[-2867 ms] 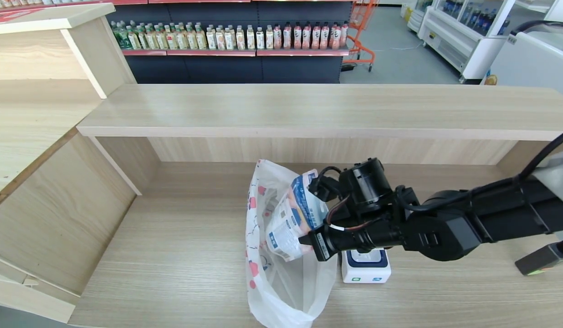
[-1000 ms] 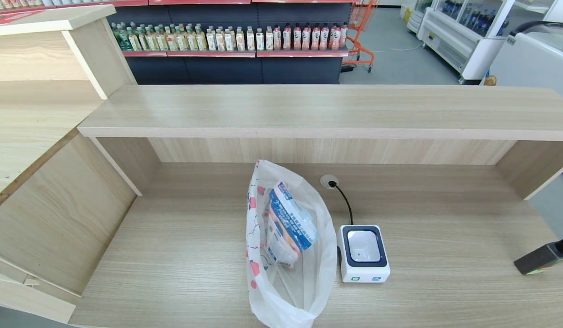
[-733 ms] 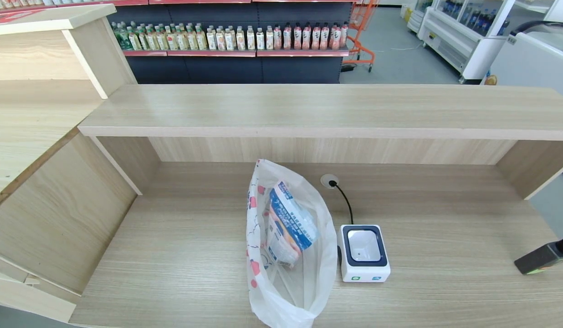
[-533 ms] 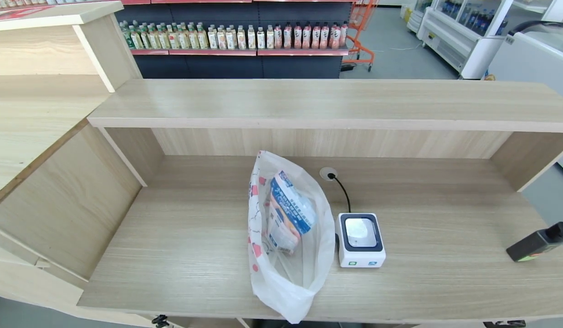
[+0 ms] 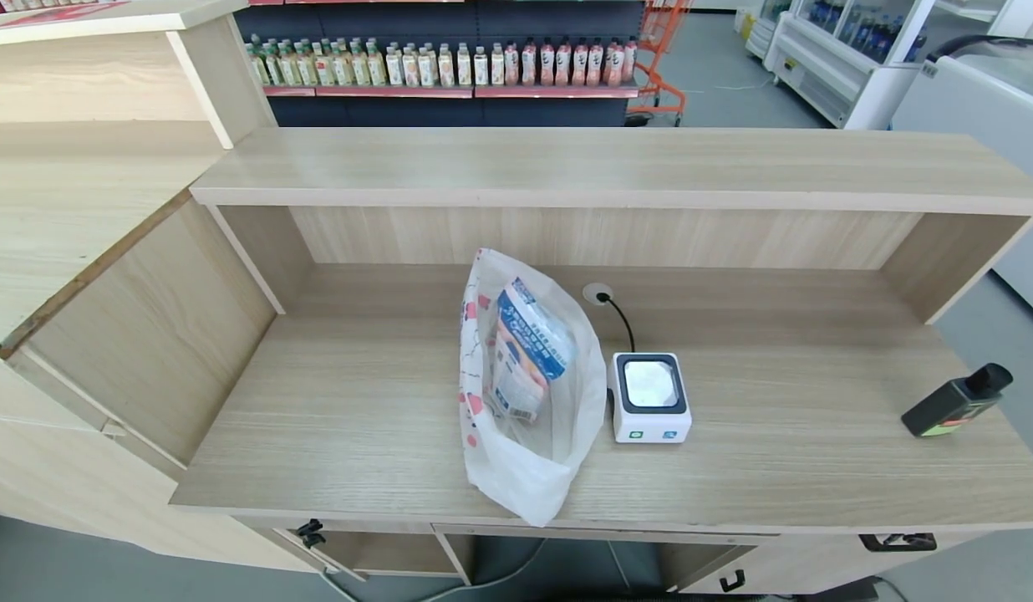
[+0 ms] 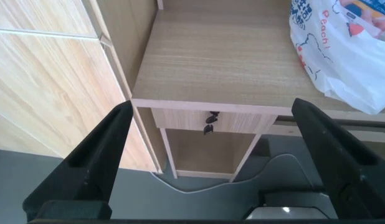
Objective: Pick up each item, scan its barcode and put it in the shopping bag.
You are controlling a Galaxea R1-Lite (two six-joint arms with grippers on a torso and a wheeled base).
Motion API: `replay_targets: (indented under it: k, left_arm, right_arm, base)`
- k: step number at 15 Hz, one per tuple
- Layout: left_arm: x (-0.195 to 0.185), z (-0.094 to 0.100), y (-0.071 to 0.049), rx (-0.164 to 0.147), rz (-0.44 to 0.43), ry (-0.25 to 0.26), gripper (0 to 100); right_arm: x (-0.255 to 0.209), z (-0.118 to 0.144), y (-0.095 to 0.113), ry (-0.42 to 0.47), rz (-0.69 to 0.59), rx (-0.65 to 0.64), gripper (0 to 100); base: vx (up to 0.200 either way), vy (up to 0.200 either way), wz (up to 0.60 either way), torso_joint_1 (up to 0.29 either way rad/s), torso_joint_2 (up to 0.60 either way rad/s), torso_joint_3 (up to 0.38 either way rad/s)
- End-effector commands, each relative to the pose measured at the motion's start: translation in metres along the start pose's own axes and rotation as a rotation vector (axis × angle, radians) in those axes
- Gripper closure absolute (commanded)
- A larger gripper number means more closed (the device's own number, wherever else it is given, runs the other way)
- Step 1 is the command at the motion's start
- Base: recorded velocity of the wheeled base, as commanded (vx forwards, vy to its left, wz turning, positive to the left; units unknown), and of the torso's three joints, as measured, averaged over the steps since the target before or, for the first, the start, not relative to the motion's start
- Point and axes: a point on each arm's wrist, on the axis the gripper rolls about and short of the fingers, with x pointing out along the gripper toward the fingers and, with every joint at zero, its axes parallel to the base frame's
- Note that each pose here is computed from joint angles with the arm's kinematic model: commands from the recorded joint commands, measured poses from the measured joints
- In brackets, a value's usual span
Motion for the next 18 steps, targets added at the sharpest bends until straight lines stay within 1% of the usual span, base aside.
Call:
replay_targets:
  k: [1,4,11,18]
  left_arm:
    - [0.0000,-0.0001,0.0000,0.004,-0.001,0.000,0]
    - [0.0001,-0.0005,0.0000,0.009,-0.001,0.002,0]
    - [0.0000,-0.0001,0.0000,0.009,-0.001,0.000,0]
    - [0.0000,-0.0001,0.0000,0.009,-0.001,0.000,0]
  right_arm:
    - [-0.0007,-0.0021,0.0000,-0.006,0.000,0.001,0]
    - [0.0009,-0.0037,0.0000,0.003,0.003,0.003,0]
    - [0.0024,-0.0025,0.0000,0.014,-0.002,0.025,0]
    - [0.0089,-0.0033,-0.0004,0.058,-0.013,0.026,0]
  base:
    - [0.000,-0.200,0.00,0.012,0.00,0.002]
    - [0.000,-0.200,0.00,0.001,0.00,-0.001]
    - [0.000,-0.200,0.00,0.002,0.00,0.003]
    - [0.000,-0.200,0.00,0.004,0.00,0.003]
